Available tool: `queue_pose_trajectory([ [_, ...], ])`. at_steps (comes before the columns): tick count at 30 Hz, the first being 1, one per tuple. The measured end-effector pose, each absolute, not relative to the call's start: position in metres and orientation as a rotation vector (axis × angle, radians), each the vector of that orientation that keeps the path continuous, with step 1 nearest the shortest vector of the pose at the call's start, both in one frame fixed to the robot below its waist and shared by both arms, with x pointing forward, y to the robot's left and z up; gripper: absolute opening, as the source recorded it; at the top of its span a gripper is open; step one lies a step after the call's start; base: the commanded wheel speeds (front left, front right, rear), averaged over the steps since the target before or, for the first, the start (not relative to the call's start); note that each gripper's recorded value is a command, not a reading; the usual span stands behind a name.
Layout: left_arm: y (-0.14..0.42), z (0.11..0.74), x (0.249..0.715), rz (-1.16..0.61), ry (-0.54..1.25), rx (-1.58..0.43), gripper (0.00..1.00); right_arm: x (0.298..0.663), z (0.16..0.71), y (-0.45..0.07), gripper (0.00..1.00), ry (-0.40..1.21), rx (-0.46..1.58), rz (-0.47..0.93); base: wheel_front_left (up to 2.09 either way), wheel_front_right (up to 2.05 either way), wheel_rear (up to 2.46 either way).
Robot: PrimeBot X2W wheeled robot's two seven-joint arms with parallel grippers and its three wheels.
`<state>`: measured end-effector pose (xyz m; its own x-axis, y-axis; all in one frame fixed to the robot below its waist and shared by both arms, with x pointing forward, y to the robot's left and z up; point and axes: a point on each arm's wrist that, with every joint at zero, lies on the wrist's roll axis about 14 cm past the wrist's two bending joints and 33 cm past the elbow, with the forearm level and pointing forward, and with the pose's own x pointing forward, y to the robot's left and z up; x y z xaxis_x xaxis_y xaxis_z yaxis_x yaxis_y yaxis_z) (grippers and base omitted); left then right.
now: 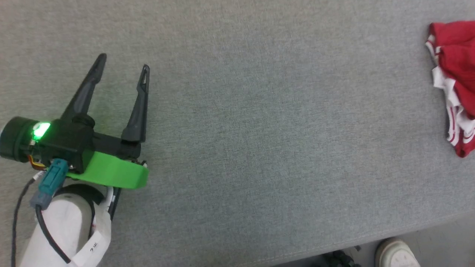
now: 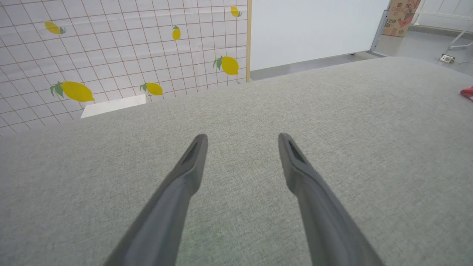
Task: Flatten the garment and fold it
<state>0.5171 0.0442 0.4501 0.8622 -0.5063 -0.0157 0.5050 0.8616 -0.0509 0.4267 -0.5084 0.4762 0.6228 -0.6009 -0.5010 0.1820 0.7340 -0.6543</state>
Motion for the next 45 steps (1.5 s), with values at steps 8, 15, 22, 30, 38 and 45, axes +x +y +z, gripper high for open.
queue_pose_trajectory([
  [8,0.037,0.425,0.522,-0.555,0.08,-0.054,1.0,0.423,0.454,-0.526,0.0,0.81,-0.641,-0.502,0.0,0.0,0.0],
  [15,0.034,0.416,0.523,-0.561,0.097,-0.058,1.0,0.42,0.442,-0.534,0.92,0.822,-0.623,-0.53,0.0,0.0,0.0],
  [22,0.041,0.427,0.523,-0.531,0.064,-0.051,1.0,0.416,0.448,-0.54,1.0,0.794,-0.61,-0.553,0.0,0.0,0.0],
  [30,0.05,0.458,0.515,-0.474,-0.031,-0.086,1.0,0.415,0.465,-0.536,1.0,0.705,-0.581,-0.546,0.0,0.0,0.0],
  [38,0.066,0.473,0.492,-0.398,-0.039,-0.068,1.0,0.432,0.474,-0.49,1.0,0.544,-0.513,-0.436,0.0,0.0,0.0],
  [45,0.078,0.507,0.471,-0.338,-0.124,-0.073,1.0,0.447,0.493,-0.427,1.0,0.317,-0.385,-0.329,0.0,0.0,0.0],
])
